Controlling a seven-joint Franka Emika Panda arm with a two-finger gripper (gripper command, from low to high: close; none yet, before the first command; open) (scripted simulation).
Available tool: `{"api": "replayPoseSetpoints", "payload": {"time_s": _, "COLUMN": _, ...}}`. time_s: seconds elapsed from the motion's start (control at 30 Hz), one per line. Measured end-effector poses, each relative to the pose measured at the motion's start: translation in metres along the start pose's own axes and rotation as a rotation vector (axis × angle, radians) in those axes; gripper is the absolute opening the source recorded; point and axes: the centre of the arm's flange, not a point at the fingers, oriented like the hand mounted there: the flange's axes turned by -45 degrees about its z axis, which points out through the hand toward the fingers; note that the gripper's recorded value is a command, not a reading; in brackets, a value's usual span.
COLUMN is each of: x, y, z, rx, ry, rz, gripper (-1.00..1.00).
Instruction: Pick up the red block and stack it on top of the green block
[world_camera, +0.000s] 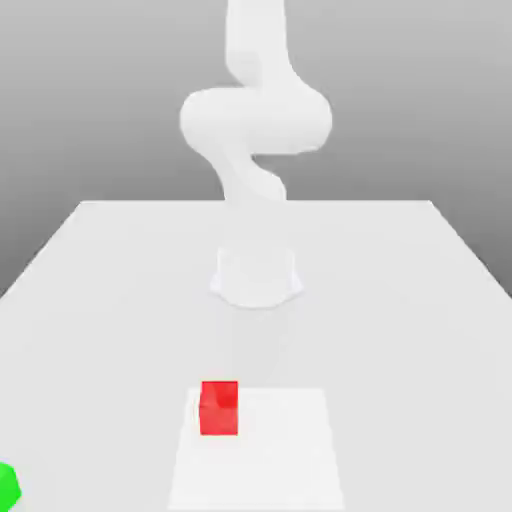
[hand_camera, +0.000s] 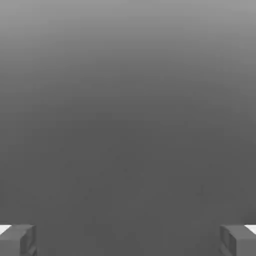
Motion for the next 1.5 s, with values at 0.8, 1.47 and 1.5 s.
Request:
{"api": "replayPoseSetpoints", "payload": {"time_s": 0.8, "x": -0.336, "y": 0.040, "z": 0.371, "rx": 0.017, "ry": -0.718, "rz": -0.013, "gripper": 0.00}}
{"api": "replayPoseSetpoints", "payload": {"time_s": 1.47, "x": -0.274, "y": 0.082, "z": 0.351, "rx": -0.043, "ry": -0.717, "rz": 0.188, "gripper": -1.00}}
{"api": "replayPoseSetpoints", "payload": {"time_s": 1.5, "x": -0.267, "y": 0.095, "z": 0.356, "rx": -0.060, "ry": -0.716, "rz": 0.243, "gripper": -1.00}}
